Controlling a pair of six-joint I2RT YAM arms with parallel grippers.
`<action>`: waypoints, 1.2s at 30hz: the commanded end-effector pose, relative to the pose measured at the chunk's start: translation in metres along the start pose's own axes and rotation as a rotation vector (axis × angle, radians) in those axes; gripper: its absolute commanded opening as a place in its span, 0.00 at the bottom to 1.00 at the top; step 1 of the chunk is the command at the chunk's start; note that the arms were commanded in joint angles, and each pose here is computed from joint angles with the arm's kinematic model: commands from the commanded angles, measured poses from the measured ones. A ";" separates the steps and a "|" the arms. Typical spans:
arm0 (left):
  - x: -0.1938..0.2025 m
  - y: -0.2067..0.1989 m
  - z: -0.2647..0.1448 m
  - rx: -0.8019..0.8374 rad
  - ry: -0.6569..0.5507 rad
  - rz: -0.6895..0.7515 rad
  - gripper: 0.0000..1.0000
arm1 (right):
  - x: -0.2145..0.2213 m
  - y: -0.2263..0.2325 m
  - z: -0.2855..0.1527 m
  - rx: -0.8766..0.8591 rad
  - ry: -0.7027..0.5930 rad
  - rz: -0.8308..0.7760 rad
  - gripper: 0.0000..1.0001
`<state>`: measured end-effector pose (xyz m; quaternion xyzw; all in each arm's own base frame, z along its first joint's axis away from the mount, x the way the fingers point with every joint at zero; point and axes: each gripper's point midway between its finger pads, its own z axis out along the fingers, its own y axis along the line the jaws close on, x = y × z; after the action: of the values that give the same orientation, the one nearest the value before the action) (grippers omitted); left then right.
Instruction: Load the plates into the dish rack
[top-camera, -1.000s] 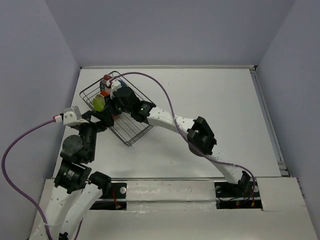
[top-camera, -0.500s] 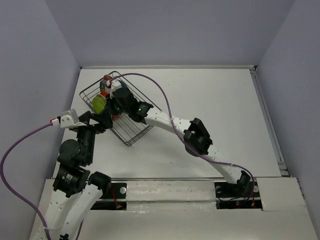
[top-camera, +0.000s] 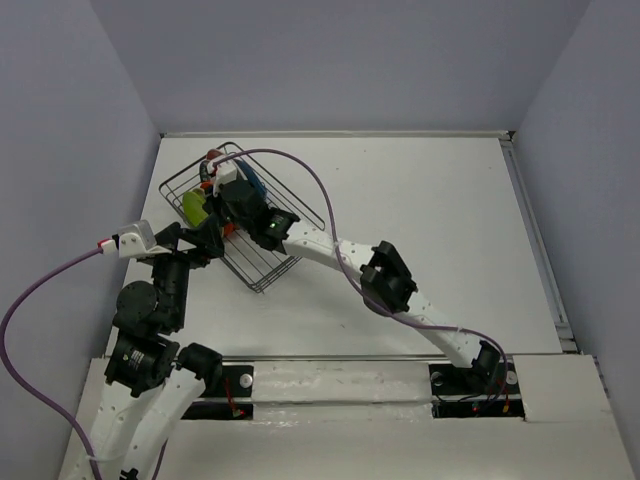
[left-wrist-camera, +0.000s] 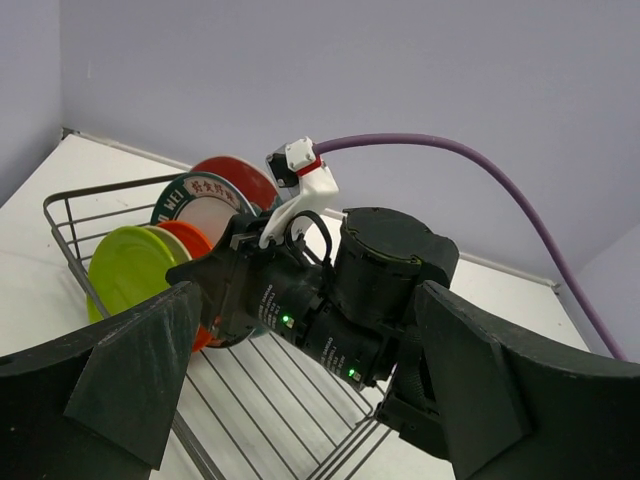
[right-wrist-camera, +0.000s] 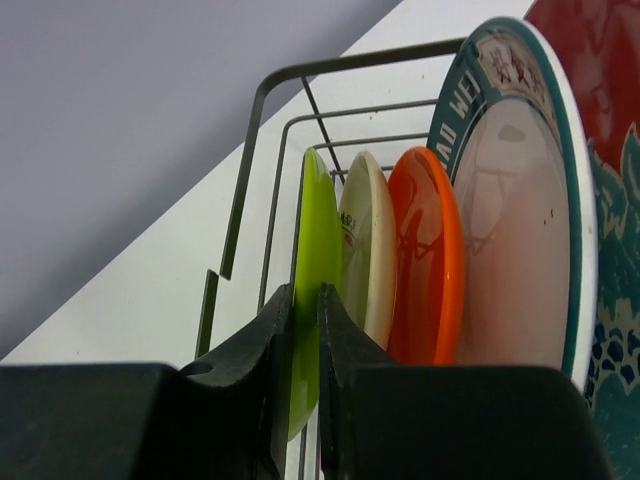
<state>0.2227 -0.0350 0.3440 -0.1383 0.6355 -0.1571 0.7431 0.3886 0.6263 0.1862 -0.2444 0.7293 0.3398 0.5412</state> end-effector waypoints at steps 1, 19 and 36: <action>-0.014 -0.003 0.000 0.014 -0.060 -0.017 0.99 | -0.042 0.015 0.008 -0.021 -0.189 -0.039 0.07; -0.011 -0.003 0.003 0.011 -0.051 -0.011 0.99 | -0.067 0.019 0.000 -0.002 -0.265 -0.078 0.57; -0.018 -0.015 0.008 0.044 -0.032 -0.021 0.99 | -0.164 0.011 -0.139 0.021 -0.295 -0.063 0.74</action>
<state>0.2253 -0.0352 0.3451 -0.1386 0.6344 -0.1567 0.7441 0.3635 0.5761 0.2928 -0.2451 0.6715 0.3255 0.6189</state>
